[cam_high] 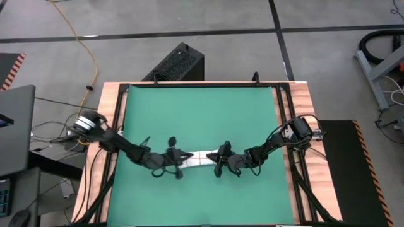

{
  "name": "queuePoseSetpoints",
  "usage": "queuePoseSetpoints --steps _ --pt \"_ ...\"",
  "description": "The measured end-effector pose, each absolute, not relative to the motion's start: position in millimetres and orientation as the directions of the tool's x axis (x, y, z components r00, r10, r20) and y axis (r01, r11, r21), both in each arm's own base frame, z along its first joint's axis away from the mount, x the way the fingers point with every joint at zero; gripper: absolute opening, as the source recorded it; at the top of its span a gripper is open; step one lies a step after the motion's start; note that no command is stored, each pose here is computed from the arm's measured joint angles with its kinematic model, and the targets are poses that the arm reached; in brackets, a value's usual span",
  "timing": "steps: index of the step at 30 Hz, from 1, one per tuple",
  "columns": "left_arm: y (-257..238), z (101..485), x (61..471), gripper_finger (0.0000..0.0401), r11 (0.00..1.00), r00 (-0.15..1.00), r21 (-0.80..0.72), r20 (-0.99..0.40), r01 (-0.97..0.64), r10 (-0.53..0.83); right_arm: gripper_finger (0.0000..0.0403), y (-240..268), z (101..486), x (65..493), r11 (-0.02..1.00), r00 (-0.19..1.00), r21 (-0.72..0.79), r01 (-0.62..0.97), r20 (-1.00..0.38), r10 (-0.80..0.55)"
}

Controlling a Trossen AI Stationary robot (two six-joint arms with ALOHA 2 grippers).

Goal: Roll towel into tight, uniform cylinder
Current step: Roll the kitchen towel on the table

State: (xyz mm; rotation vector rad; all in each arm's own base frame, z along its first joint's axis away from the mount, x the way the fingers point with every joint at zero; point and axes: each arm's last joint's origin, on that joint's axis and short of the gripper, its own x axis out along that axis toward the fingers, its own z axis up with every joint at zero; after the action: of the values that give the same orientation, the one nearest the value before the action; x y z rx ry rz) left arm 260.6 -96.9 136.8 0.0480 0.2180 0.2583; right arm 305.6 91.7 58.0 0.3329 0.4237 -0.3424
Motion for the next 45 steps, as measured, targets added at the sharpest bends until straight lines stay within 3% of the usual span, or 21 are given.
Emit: queuePoseSetpoints --steps 9,19,28,31,45 --pt "-108 104 316 0.0 0.978 0.942 0.138 -0.276 -0.158 0.191 0.0005 92 58 306 0.89 0.859 0.242 0.386 -0.447 -0.251" --pt "-109 62 316 0.0 0.971 0.902 0.066 -0.361 -0.229 0.237 0.0005 96 58 305 0.897 0.862 0.237 0.374 -0.447 -0.241" --pt "-110 76 308 0.0 0.966 0.856 0.153 -0.449 -0.207 0.255 0.0005 96 58 305 0.898 0.862 0.235 0.372 -0.446 -0.24" --pt "-108 86 306 0.0 0.948 0.855 0.224 -0.421 -0.224 0.302 0.0005 96 58 305 0.898 0.862 0.234 0.372 -0.445 -0.241" --pt "-100 116 316 0.0 0.933 0.914 0.273 -0.266 -0.234 0.307 0.0006 96 58 305 0.898 0.862 0.234 0.372 -0.446 -0.241"
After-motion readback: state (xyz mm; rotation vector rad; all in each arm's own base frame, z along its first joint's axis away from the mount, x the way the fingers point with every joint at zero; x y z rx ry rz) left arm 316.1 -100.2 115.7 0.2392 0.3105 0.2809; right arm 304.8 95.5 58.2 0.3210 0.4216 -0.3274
